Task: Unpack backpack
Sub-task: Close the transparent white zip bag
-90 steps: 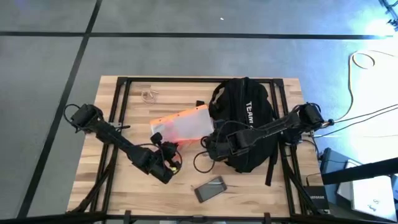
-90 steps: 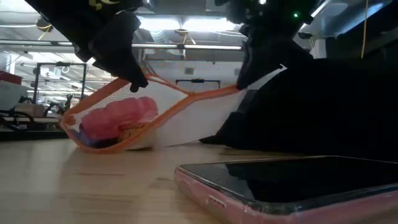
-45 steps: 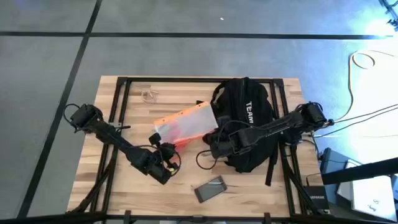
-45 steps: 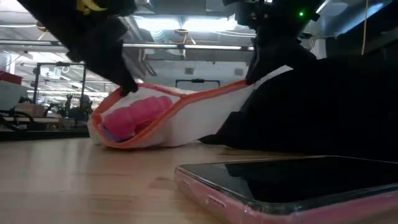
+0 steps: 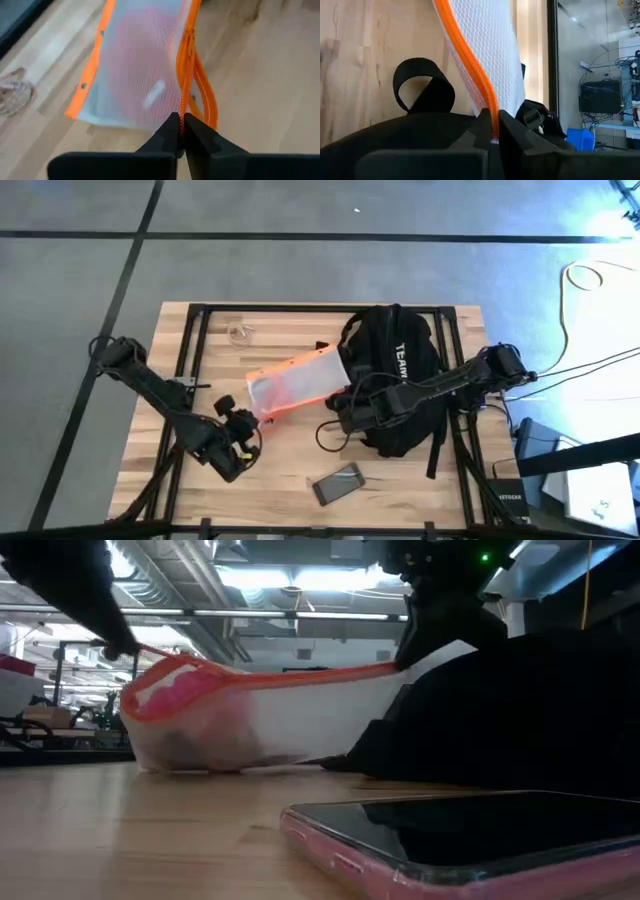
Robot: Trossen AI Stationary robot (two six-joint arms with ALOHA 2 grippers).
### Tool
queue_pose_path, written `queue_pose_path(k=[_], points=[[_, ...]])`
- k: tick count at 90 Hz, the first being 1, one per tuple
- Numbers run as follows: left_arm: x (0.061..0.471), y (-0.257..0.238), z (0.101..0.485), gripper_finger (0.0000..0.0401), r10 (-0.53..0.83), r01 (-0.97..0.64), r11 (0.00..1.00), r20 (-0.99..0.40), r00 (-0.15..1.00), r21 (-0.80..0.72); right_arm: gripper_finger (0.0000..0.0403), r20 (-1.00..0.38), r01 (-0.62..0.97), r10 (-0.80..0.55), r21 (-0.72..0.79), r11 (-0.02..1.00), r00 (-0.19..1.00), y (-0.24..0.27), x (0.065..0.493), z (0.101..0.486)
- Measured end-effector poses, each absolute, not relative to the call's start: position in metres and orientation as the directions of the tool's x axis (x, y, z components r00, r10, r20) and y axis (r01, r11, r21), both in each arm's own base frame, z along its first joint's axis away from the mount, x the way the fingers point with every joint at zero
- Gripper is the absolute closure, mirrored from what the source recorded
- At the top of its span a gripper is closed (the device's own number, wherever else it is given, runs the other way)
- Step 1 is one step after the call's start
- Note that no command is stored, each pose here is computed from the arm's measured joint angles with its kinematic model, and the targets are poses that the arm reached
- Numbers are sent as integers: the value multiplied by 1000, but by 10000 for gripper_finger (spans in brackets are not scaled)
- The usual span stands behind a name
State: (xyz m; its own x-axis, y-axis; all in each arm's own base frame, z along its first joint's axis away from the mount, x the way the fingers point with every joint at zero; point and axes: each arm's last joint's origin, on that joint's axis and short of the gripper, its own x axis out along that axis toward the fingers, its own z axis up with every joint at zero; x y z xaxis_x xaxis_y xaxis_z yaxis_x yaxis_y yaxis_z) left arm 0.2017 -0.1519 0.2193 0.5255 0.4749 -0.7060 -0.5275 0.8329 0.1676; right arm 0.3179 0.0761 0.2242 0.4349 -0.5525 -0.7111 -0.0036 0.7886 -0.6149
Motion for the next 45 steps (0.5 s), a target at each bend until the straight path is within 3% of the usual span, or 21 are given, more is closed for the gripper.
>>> queue_pose_path(k=[19, 45], points=[[189, -152, 220, 400, 491, -542, 818, -724, 485, 192, 402, -710, 3, -559, -617, 787, 429, 72, 319, 224], [176, -141, 224, 400, 592, -639, 724, -710, 381, 260, 402, -714, 16, -560, -611, 791, 420, 66, 321, 224]])
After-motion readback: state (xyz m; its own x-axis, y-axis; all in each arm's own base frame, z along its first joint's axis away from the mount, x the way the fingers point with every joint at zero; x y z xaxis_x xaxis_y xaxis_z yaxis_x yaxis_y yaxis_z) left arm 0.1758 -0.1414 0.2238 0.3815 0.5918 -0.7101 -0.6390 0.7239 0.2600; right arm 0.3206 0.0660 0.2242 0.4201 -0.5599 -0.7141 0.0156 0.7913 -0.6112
